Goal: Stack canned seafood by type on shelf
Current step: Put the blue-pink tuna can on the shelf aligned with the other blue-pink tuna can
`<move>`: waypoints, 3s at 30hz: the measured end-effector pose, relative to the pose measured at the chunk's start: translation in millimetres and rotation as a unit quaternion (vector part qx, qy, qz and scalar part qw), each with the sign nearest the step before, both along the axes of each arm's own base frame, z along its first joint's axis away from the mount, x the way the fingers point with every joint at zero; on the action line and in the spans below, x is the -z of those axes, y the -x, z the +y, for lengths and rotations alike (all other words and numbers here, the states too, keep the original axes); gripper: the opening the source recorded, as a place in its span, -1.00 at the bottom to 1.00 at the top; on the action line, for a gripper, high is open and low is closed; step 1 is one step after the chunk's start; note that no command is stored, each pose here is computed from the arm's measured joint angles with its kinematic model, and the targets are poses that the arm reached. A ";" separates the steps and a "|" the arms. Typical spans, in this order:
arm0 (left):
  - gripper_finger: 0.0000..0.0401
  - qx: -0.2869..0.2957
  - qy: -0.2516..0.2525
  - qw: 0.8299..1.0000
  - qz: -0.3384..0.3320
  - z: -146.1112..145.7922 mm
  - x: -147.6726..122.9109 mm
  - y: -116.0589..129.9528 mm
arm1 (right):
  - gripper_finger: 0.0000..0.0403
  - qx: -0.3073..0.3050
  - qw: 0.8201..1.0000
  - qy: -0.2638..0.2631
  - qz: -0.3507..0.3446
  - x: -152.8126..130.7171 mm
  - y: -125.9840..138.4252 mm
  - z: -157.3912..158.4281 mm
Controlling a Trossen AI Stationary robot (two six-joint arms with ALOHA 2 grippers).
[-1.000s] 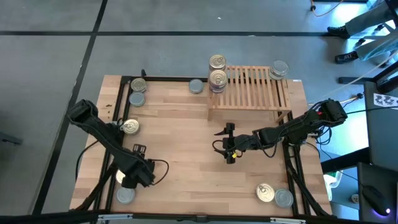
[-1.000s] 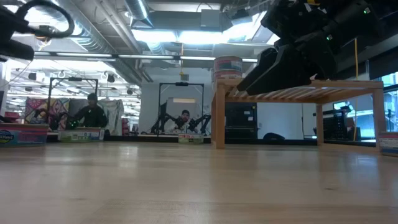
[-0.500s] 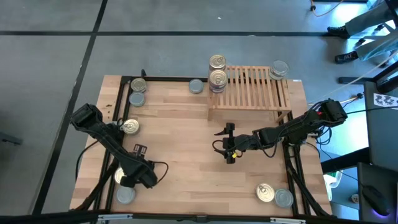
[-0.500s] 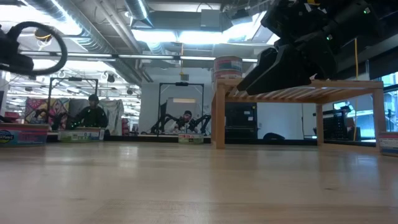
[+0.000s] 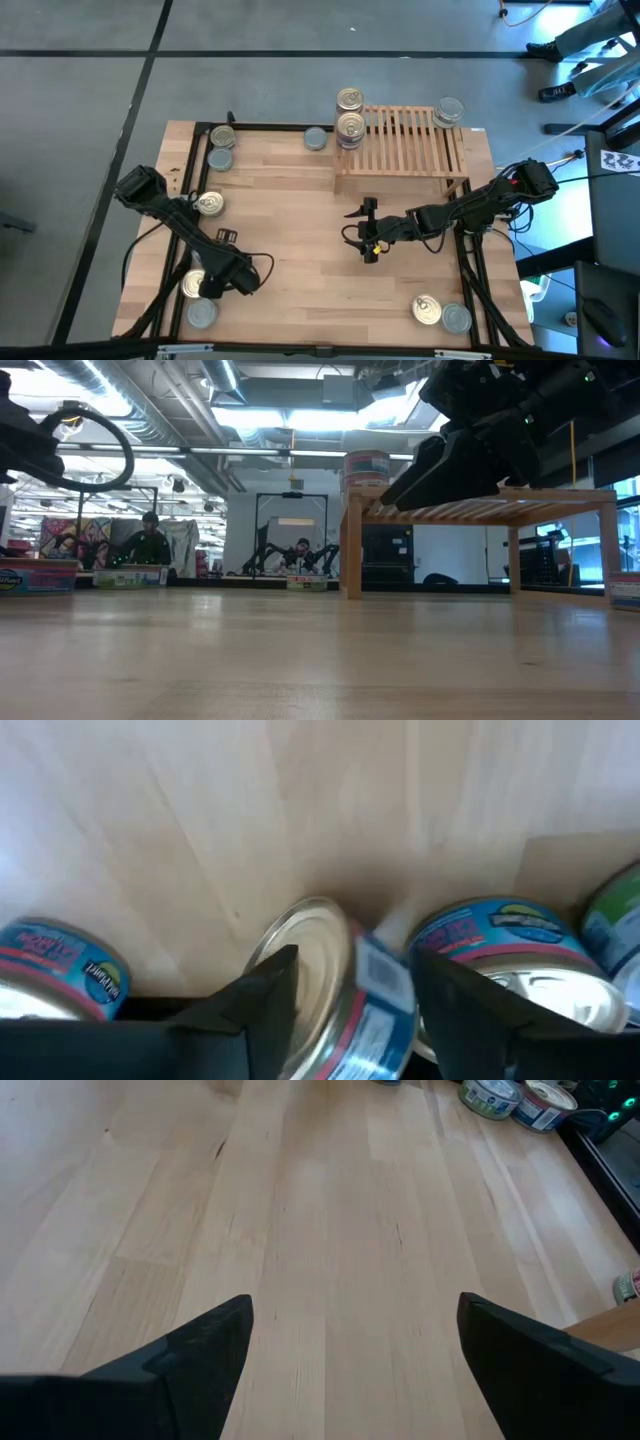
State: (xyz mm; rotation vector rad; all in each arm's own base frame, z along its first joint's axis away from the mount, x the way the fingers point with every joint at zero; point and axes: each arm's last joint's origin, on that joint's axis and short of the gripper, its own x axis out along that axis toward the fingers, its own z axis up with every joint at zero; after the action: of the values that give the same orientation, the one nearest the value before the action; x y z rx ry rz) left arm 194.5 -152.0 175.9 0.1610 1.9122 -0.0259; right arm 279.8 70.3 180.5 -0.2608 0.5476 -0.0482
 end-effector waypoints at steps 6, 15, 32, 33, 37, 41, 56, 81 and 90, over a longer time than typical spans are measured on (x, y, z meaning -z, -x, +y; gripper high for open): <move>0.16 -0.006 0.002 1.000 -0.001 1.5 -0.1 -1.6 | 0.71 0.000 1.000 0.001 0.002 0.3 0.2 0.0; 0.19 -0.004 -0.016 1.000 0.005 -4.1 -10.4 13.6 | 0.71 0.000 1.000 0.002 0.006 1.0 0.6 -0.1; 0.19 0.068 -0.074 0.995 0.001 -27.3 -12.6 46.5 | 0.71 0.000 1.000 0.002 0.007 1.1 0.6 -0.1; 0.18 0.045 -0.086 0.995 -0.001 -26.4 -13.0 46.8 | 0.71 0.000 1.000 0.002 0.007 1.1 0.6 -0.1; 0.12 -0.036 -0.110 0.993 -0.021 -22.7 -17.1 45.9 | 0.71 0.000 1.000 0.001 0.005 0.9 0.4 0.0; 0.04 -0.107 -0.128 0.985 -0.049 -18.3 -26.0 48.7 | 0.71 0.000 1.000 0.001 0.004 0.8 0.3 0.0; -0.15 -0.287 -0.206 0.935 -0.029 -11.1 -25.9 62.4 | 0.71 0.000 1.000 0.001 0.005 0.9 0.4 0.0; -0.16 -0.390 -0.231 0.882 -0.127 -0.2 7.5 67.1 | 0.71 -0.004 1.000 -0.002 0.006 1.0 0.4 0.2; -0.16 -0.368 -0.245 0.875 -0.198 15.5 7.5 48.1 | 0.71 -0.004 1.000 -0.002 0.005 0.8 0.3 0.3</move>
State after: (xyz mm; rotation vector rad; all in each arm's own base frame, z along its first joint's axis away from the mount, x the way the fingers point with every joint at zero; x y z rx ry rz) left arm 146.4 -136.5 168.4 -0.2199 1.4260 0.9425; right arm 279.5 70.6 179.6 -0.2603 0.5567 -0.0385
